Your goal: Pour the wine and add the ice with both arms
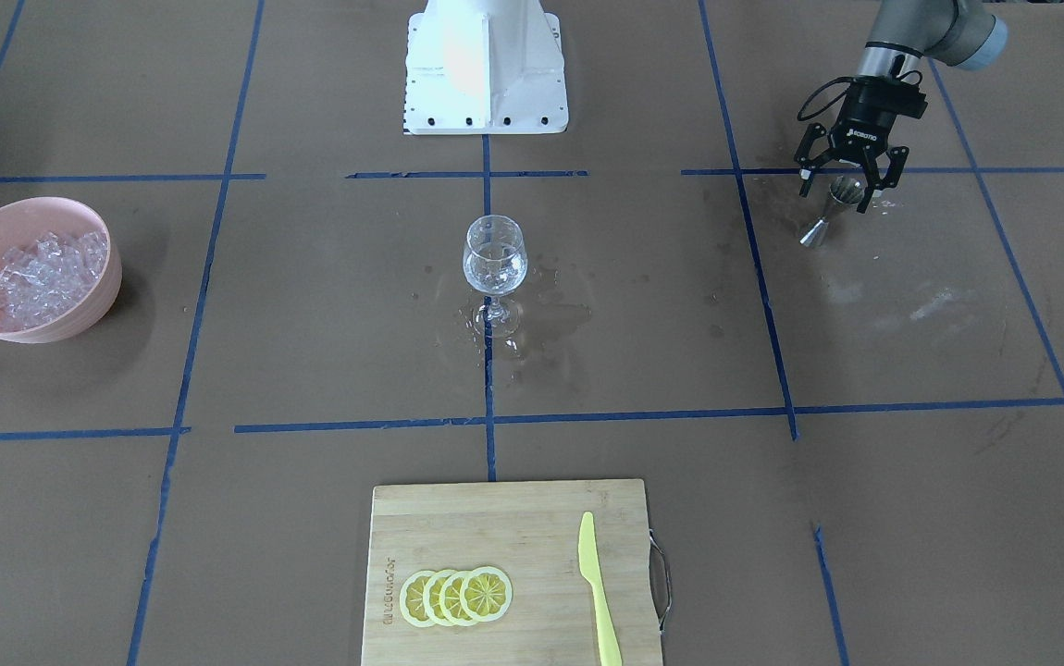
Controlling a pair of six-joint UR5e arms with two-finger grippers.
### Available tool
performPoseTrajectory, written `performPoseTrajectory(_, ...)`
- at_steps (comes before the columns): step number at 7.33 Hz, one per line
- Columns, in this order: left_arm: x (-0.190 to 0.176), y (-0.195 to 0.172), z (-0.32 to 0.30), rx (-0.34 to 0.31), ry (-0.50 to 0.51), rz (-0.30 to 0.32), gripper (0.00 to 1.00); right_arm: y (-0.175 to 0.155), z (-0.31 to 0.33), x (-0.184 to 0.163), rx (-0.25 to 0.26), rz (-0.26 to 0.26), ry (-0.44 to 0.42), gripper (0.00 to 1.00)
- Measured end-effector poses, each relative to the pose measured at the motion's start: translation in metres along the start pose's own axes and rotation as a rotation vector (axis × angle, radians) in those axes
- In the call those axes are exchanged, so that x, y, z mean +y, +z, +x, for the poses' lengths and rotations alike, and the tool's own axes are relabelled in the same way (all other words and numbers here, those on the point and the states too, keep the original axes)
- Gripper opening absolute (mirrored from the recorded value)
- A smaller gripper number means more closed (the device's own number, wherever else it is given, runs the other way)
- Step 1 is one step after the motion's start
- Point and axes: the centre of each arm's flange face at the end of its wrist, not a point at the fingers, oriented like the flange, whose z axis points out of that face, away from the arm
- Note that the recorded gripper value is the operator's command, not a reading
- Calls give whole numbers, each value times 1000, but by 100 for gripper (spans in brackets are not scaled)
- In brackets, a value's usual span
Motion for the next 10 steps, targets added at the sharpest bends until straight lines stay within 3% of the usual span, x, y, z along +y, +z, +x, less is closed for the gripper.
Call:
performPoseTrajectory(4, -11, -35, -44, -13, 106, -86, 99, -1, 2, 2, 2, 3, 6, 100)
performPoseTrajectory(10, -62, -67, -124, -78, 127, -40, 99, -3, 1, 1, 2, 6, 3, 100)
